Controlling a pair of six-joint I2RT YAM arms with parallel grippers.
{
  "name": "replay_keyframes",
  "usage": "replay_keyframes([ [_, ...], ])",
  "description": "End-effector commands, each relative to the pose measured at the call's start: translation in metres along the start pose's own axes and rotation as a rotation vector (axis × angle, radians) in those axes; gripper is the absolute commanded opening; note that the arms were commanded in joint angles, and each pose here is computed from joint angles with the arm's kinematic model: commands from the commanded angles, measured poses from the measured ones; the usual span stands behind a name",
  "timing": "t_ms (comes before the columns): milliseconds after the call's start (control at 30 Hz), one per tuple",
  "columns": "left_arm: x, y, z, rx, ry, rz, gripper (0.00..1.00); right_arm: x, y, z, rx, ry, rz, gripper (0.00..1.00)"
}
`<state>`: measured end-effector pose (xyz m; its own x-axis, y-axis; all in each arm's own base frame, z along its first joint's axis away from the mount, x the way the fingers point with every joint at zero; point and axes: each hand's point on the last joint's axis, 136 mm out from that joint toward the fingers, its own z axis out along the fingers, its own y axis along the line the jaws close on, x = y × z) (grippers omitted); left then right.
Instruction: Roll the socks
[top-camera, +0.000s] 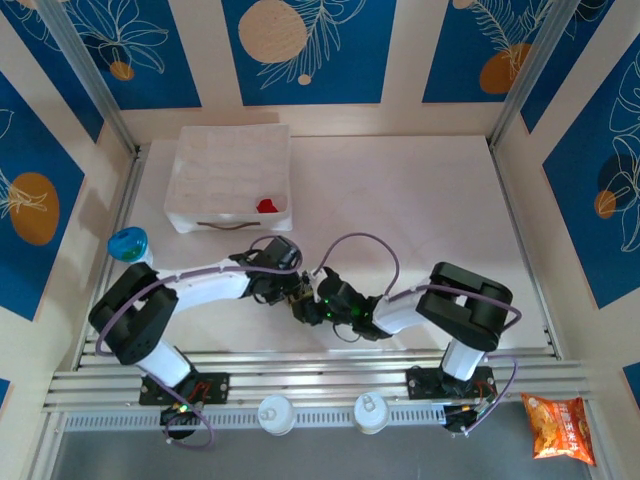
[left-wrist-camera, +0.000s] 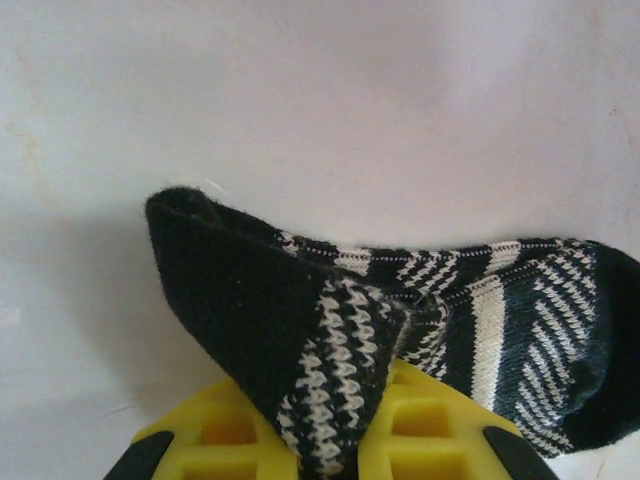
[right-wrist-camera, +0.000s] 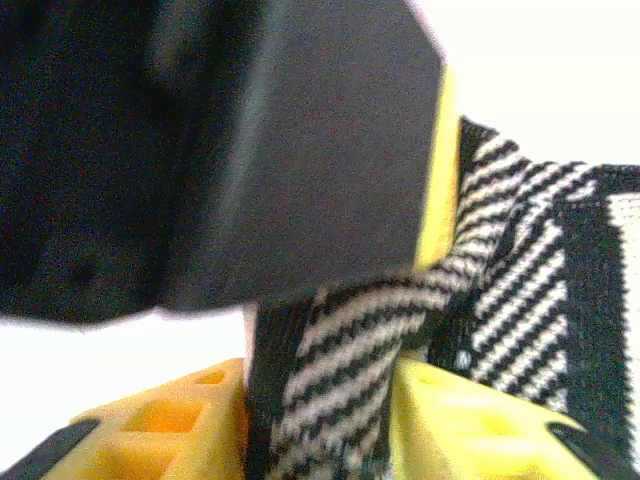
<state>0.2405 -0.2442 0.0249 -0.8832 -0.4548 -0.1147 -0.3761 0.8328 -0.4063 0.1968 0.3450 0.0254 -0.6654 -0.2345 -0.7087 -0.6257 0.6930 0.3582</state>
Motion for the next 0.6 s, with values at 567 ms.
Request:
replay_keyframes([
  [567, 0.027, 0.108, -0.034, -0.683, 0.038, -0.125, 0.00, -0.007, 0.012, -0.054, 0.032, -0.004, -0.368, 0.43],
])
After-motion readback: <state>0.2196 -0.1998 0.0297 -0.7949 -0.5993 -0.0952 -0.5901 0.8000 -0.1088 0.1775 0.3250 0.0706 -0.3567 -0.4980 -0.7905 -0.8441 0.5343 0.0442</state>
